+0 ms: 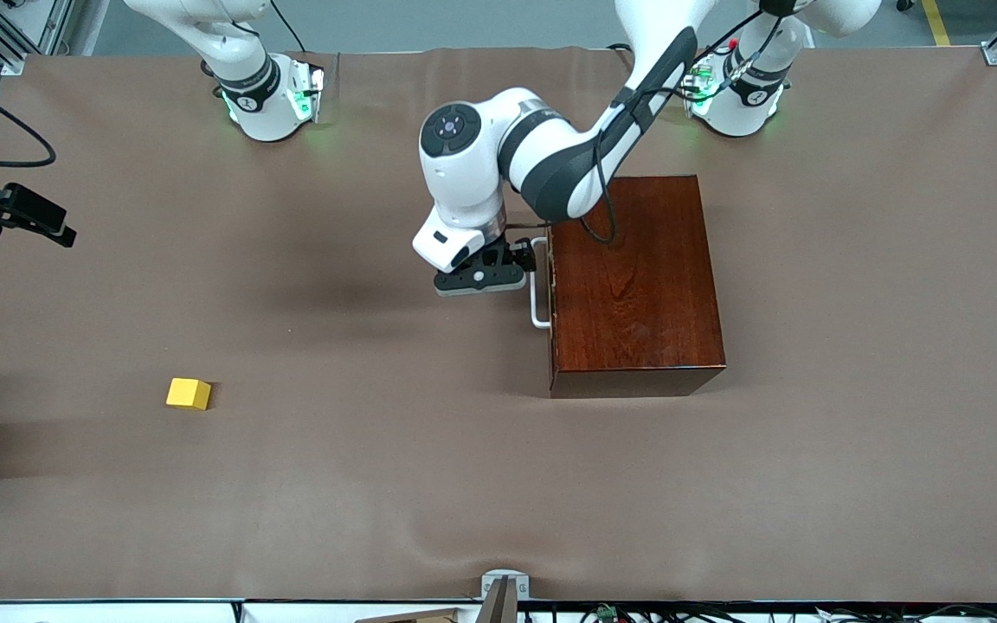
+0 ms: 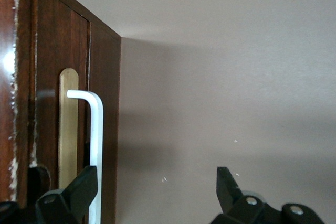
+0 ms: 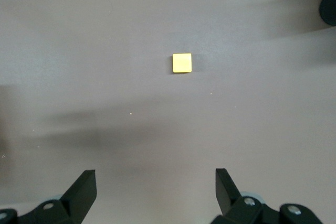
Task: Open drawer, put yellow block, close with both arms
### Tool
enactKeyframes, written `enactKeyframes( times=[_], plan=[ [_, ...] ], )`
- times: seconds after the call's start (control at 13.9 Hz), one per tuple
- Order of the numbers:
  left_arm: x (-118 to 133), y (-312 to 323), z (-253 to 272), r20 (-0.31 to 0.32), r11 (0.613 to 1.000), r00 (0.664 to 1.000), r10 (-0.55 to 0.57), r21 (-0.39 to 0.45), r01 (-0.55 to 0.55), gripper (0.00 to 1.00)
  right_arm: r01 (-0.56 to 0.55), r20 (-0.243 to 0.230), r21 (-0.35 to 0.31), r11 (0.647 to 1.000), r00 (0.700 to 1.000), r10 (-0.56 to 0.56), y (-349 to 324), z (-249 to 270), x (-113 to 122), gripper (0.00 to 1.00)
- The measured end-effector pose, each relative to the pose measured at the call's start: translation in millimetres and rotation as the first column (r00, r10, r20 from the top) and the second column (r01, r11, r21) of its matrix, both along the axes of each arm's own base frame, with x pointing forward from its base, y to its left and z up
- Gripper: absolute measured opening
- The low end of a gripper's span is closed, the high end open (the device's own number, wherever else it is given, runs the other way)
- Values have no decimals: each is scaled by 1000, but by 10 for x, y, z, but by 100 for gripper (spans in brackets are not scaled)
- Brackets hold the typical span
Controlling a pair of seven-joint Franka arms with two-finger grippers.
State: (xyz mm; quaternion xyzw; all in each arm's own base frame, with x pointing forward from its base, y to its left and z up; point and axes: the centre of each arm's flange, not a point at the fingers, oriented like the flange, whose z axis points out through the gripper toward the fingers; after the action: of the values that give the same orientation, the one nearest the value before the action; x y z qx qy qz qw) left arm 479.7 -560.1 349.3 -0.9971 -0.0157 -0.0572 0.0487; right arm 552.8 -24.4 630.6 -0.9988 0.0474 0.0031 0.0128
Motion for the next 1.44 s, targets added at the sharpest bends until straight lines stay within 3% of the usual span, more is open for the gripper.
enactKeyframes(
  times=[1.44],
  plan=[
    [-50,125,-417,-98,993,995,12,122,0,100,0,0,0,1000,1000,0,0,0,0,100]
  ],
)
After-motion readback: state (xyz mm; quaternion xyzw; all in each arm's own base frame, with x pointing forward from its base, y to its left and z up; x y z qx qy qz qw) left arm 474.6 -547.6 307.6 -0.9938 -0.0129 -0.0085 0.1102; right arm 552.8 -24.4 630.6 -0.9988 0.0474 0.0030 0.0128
